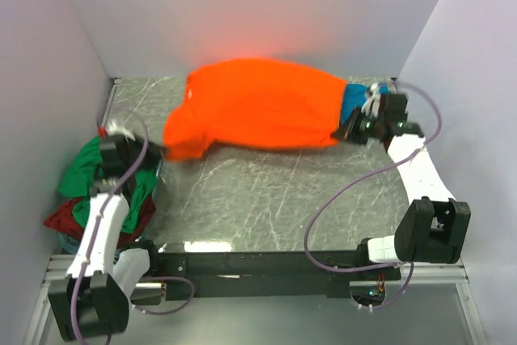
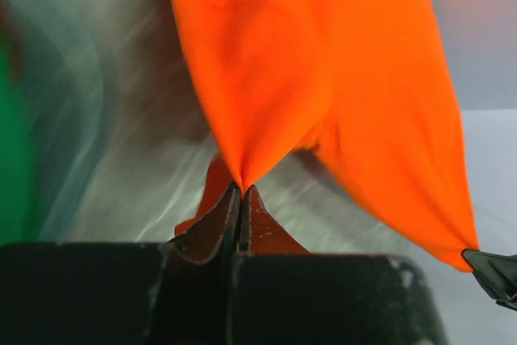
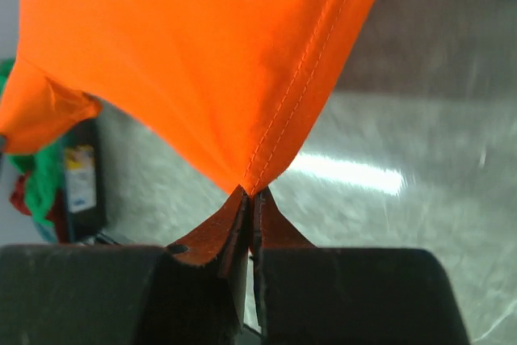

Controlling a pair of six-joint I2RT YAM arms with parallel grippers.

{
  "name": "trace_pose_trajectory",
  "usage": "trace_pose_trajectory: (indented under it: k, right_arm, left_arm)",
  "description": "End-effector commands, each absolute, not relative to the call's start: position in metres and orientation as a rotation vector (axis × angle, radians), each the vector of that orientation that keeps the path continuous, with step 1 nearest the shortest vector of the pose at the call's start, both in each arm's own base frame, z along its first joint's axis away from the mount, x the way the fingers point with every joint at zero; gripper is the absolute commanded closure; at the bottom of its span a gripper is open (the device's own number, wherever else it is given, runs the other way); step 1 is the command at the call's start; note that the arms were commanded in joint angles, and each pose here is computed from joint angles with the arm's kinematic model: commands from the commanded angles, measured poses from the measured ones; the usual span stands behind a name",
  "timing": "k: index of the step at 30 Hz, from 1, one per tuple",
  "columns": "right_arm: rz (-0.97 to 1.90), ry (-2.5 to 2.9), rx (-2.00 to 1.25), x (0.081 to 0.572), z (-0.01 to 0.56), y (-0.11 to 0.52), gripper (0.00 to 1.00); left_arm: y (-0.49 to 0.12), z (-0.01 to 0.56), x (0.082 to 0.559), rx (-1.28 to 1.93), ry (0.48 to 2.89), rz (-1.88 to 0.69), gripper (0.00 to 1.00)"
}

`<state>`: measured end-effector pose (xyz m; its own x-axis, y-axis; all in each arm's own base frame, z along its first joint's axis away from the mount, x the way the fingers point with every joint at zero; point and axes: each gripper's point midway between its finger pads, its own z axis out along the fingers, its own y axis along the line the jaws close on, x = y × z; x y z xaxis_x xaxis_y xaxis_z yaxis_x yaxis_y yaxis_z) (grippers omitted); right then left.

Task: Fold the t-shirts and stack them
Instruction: Flatten the tshirt out

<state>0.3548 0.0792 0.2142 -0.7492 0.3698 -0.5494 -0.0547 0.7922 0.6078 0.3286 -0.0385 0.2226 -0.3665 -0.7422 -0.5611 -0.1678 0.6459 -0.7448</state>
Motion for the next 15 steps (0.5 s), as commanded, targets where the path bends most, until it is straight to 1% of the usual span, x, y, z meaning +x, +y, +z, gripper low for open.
trace_pose_trajectory:
  k: [1,5,7,11,15]
  right_arm:
    - [0.775,2.361,0.284,0.327,0.168,0.075,1.00]
    - [0.664,2.511,0.442,0.306,0.103,0.061,1.00]
    - [0.623,2.560,0.491,0.296,0.083,0.057,0.99]
    - [0.548,2.602,0.570,0.287,0.065,0.049,0.99]
    - [0.471,2.623,0.616,0.283,0.057,0.040,0.99]
  left_arm:
    - [-0.042,0.185,0.294,-0.799,1.889,-0.732,0.99]
    - [-0.056,0.135,0.260,-0.824,2.024,-0.743,0.99]
    - [-0.067,0.125,0.249,-0.837,2.065,-0.753,0.99]
    - [-0.060,0.105,0.231,-0.984,2.109,-0.644,0.99]
    - [-0.063,0.097,0.221,-1.062,2.132,-0.646,0.99]
